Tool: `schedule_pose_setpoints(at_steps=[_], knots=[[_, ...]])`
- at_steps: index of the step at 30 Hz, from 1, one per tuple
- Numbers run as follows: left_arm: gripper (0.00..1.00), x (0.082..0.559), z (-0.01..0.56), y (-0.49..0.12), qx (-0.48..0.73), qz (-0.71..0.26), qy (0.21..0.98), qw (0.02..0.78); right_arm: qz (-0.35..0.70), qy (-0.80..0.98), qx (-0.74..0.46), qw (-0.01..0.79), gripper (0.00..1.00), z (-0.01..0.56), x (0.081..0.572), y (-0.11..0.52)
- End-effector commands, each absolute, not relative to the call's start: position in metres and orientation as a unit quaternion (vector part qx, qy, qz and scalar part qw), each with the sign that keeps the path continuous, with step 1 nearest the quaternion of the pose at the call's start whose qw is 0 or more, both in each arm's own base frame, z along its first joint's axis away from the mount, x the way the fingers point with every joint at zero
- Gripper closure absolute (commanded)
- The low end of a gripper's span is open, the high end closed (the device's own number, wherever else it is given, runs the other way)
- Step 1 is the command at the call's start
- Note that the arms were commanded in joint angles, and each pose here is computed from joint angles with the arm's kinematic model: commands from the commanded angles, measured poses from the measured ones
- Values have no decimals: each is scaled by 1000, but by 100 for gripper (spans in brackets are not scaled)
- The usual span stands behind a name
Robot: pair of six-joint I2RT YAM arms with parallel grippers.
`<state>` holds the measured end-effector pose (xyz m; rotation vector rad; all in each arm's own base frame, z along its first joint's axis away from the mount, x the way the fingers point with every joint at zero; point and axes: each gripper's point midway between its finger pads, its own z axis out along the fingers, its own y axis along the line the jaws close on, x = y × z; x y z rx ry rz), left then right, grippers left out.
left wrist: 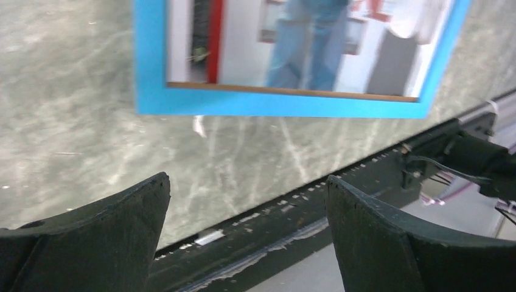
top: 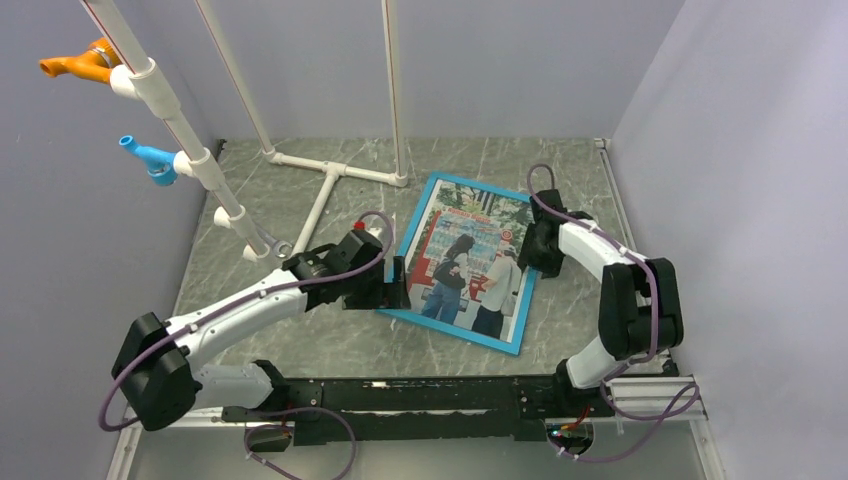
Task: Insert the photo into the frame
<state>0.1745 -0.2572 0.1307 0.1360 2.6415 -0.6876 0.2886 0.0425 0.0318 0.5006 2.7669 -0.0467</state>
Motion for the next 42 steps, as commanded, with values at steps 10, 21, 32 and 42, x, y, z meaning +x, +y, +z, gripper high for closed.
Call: schedule_pose_setpoints(at_steps=[10, 21, 32, 42], knots=[[1, 229, 82, -234, 34, -294, 932, 210, 102, 961, 180, 184, 14, 56, 280, 62], [5, 219, 48, -263, 44, -354, 921, 157, 177, 959, 177, 136, 13, 25, 294, 83], [5, 162, 46, -303, 72, -370, 917, 130, 181, 962, 164, 126, 13, 25, 306, 86], [5, 136, 37, -324, 86, -360, 922, 112, 167, 964, 159, 131, 13, 30, 316, 81]])
